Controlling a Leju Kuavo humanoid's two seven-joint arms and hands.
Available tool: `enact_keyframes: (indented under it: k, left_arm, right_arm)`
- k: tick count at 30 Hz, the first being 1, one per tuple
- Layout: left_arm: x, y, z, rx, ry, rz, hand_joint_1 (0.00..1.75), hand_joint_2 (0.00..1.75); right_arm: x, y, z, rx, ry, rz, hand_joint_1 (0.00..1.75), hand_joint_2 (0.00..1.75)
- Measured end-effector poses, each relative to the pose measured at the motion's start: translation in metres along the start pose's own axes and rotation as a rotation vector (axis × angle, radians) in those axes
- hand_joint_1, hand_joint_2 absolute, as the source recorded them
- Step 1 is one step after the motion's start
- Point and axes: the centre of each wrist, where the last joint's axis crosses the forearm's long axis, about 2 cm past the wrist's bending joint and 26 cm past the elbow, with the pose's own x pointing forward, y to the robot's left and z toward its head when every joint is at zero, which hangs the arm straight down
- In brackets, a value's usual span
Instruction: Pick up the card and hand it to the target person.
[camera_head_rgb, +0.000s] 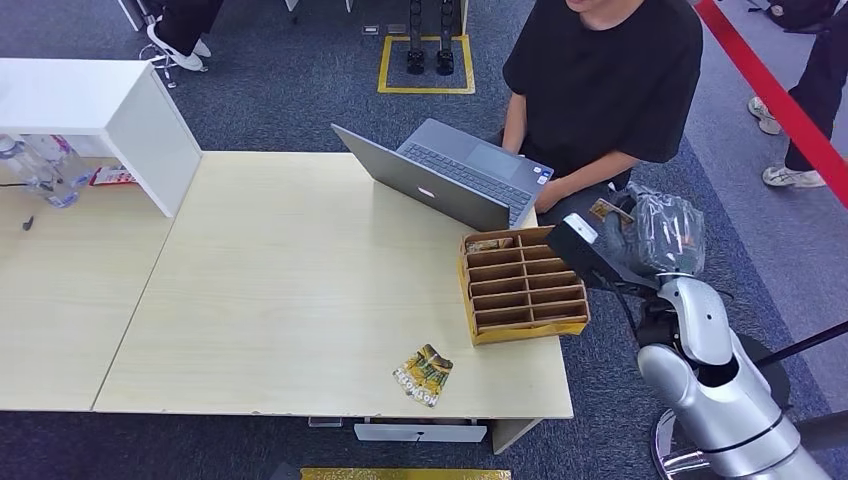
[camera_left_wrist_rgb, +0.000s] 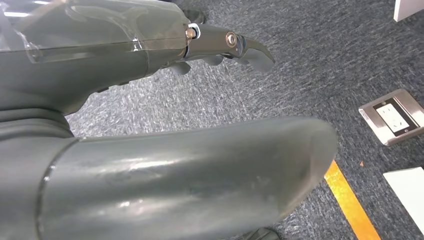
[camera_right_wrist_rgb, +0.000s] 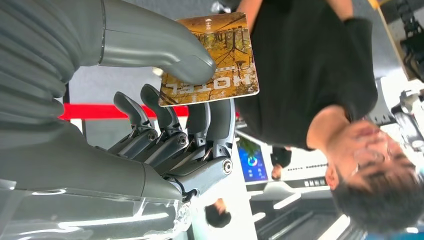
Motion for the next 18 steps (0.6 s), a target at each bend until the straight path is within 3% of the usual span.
enact_keyframes:
  k: [10, 18]
  left_arm:
    - [0.003, 0.001, -0.001, -0.004, -0.007, -0.018, 0.00, 0.00]
    - [0.006, 0.002, -0.002, -0.011, -0.009, -0.026, 0.00, 0.00]
  right_arm:
    - [0.000, -0.012, -0.015, -0.152, -0.039, 0.008, 1.64, 1.75]
    - [0.000, -0.011, -0.016, -0.269, -0.109, 0.029, 1.61, 1.75]
